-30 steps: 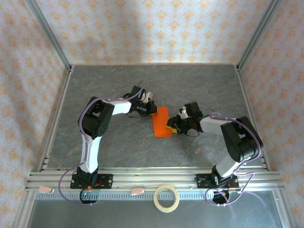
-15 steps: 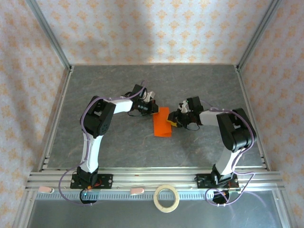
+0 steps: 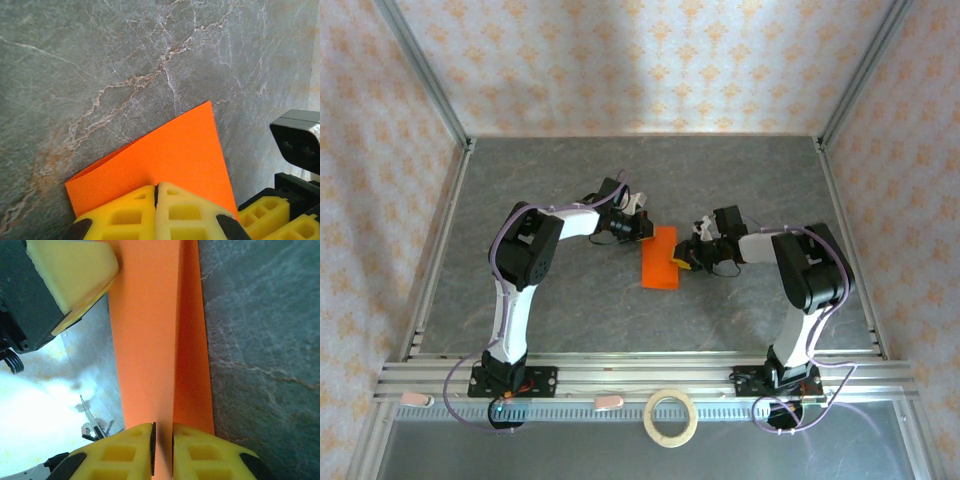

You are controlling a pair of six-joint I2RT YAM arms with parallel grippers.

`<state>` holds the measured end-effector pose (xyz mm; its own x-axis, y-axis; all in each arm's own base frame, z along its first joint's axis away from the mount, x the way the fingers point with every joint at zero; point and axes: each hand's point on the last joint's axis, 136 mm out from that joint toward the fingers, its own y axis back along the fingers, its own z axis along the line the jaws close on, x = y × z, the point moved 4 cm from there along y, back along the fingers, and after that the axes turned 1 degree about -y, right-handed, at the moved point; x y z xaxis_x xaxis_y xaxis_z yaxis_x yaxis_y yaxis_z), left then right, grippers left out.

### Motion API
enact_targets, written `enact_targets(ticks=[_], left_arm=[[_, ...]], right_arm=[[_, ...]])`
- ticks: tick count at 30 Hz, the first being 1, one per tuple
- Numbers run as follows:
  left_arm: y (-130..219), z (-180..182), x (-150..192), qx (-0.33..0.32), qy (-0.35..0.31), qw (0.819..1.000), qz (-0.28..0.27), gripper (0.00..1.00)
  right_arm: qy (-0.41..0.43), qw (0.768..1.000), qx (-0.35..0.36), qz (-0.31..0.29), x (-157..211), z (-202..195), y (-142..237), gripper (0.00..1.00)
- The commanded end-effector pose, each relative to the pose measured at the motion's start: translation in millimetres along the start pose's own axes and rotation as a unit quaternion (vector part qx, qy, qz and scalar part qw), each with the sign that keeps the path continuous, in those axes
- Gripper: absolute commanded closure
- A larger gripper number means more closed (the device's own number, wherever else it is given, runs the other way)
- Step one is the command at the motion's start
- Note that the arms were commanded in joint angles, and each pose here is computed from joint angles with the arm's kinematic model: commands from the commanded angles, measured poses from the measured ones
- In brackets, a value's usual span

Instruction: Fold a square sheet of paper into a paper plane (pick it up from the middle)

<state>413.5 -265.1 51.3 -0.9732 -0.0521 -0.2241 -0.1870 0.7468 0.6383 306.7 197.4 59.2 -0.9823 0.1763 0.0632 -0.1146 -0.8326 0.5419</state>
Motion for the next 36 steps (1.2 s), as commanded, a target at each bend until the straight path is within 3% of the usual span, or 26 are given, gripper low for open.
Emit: enact_targets(ticks=[1, 7, 15, 21, 24, 31, 36], left_arm=[[-6, 10, 5, -0.014, 0.009, 1.0, 0.015, 1.0], [-5, 8, 4, -0.014, 0.008, 1.0, 0.012, 1.0], [4, -3, -1, -0.005, 0.0, 1.0, -0.003, 0.99], [44, -49, -21, 0.033, -0.061, 0.994, -0.082, 0.7], [68, -70, -20, 0.044, -0.102, 0.986, -0.121, 0.63], [98, -95, 29, 0.004, -0.231, 0.954, -0.19, 0.58], [95, -113, 78, -0.032, -0.323, 0.925, -0.196, 0.55]], right_arm=[[0.012, 1.0, -0.019, 0.0, -5, 8, -1, 0.85], [0.003, 0.999, -0.034, -0.007, -7, 10, -2, 0.83], [-0.01, 0.999, -0.028, -0.017, -8, 7, -2, 0.94], [-0.015, 0.999, -0.013, -0.036, -9, 6, 2, 0.99], [-0.021, 0.998, -0.015, -0.054, -10, 8, 6, 0.99], [-0.034, 0.994, -0.011, -0.103, -16, 10, 14, 0.98], [-0.046, 0.993, -0.031, -0.106, -19, 15, 14, 0.98]])
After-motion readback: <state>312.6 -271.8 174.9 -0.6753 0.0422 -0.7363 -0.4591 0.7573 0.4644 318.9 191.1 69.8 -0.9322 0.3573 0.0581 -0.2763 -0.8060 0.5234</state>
